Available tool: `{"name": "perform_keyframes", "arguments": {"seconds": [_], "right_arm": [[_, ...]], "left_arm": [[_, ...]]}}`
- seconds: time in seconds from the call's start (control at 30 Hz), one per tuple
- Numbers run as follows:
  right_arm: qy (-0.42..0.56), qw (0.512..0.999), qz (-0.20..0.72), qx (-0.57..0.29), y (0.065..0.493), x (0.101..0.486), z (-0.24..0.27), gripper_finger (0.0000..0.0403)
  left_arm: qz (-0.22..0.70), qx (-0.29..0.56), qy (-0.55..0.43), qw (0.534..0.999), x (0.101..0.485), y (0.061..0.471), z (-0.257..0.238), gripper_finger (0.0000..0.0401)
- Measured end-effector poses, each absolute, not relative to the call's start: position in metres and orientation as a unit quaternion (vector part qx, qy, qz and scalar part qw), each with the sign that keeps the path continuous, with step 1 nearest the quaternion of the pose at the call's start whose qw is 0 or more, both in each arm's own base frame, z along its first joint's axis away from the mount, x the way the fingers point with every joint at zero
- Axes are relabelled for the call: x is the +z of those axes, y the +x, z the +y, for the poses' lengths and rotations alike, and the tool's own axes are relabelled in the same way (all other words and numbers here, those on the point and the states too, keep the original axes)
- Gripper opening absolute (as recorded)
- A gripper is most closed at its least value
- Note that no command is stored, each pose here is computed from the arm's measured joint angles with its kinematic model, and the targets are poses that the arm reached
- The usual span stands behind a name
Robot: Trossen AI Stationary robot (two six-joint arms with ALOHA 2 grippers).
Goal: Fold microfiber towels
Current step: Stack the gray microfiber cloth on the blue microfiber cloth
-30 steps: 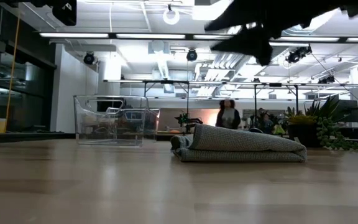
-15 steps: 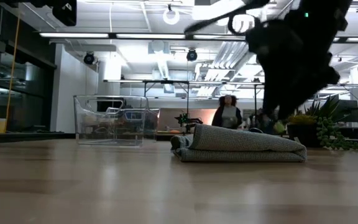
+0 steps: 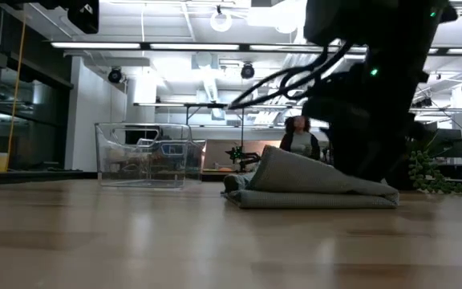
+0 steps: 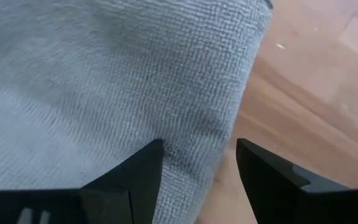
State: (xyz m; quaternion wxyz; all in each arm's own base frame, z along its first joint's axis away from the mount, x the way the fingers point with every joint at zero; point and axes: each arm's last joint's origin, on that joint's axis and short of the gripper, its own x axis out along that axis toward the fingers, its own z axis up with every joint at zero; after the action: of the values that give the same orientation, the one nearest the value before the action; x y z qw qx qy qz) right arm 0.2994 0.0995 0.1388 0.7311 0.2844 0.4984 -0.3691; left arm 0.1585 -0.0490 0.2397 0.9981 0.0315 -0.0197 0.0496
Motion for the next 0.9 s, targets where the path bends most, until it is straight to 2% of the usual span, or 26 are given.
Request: {"name": "perform_keyframes", "arguments": {"seconds": [0.43, 0.57, 0.77, 0.9], "right_arm": [[0.29, 0.736, 0.488, -0.369, 0.307, 0.13, 0.098, 0.019], [0.274, 0.737, 0.493, -0.373, 0.309, 0.122, 0.099, 0.0142], [0.221, 0.753, 0.511, -0.351, 0.309, 0.12, 0.096, 0.0015], [0.169, 0.734, 0.553, -0.355, 0.303, 0.13, 0.079, 0.0009]], "left_arm": [[-0.02, 0.05, 0.031, 0.998, 0.24, 0.158, -0.049, 0.0], [-0.02, 0.05, 0.032, 0.998, 0.24, 0.158, -0.049, 0.0], [-0.018, 0.05, 0.032, 0.998, 0.239, 0.159, -0.049, 0.0], [-0.017, 0.05, 0.033, 0.998, 0.239, 0.159, -0.049, 0.0]]}}
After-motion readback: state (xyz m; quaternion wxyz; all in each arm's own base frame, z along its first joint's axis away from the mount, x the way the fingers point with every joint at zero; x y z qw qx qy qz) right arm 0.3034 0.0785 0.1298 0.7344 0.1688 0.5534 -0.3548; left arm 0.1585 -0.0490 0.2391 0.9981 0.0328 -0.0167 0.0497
